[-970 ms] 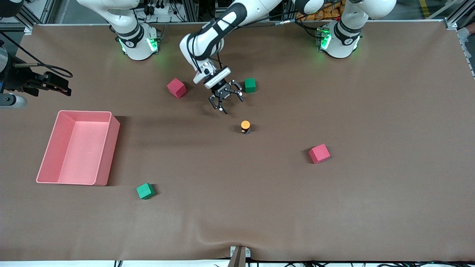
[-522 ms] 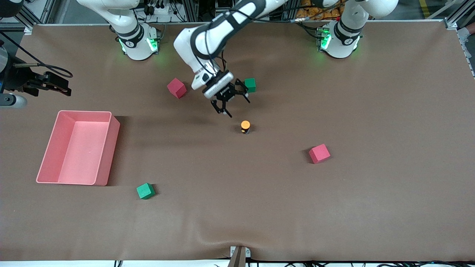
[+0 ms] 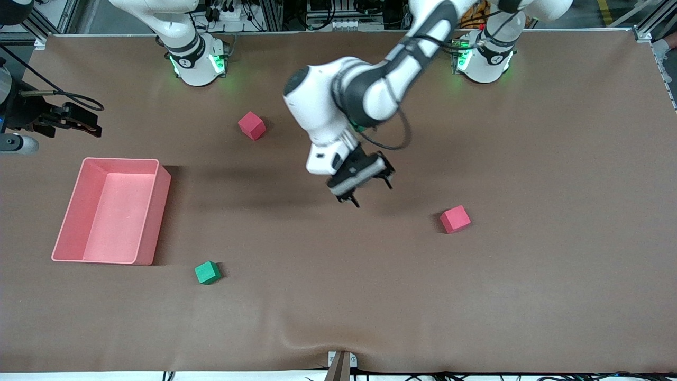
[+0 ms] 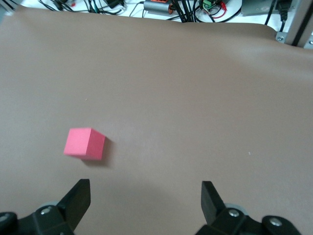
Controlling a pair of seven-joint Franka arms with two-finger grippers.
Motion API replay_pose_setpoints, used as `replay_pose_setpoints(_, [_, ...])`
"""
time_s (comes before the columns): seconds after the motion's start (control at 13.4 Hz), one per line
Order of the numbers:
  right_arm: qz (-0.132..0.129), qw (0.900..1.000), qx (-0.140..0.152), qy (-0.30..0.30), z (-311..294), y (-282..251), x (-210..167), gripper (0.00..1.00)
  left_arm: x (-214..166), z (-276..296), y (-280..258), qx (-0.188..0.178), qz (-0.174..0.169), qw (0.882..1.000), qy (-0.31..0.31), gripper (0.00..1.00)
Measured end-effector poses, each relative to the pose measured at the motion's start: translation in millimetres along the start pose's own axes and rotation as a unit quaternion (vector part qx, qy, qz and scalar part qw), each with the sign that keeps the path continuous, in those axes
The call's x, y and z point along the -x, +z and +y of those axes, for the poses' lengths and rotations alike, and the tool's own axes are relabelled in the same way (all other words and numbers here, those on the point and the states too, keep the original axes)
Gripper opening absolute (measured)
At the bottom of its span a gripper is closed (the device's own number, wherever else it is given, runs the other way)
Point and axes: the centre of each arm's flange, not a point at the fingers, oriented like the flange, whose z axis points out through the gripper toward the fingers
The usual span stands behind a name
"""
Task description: Place and upright button with both arms
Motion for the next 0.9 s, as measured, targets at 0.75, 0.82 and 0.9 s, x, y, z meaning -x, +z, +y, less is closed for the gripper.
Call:
replay_pose_setpoints(0.75, [0.019, 1.0, 0.0, 0.001, 1.2, -3.5, -3.9, 1.0, -174.0, -126.5, 39.7, 0.109, -0.13, 0.984, 0.055, 1.0])
replay_pose_setpoints(0.82, [0.019, 1.0, 0.0, 0.001, 1.1, -3.6, -3.8, 1.0, -187.5, -141.2, 40.0, 0.124, -0.139, 0.981, 0.057, 1.0])
replay_pose_setpoints(0.9, [0.019, 1.0, 0.0, 0.002, 1.3, -3.6, -3.8, 1.0, -200.1, -156.8, 40.3, 0.137, -0.147, 0.978, 0.059, 1.0])
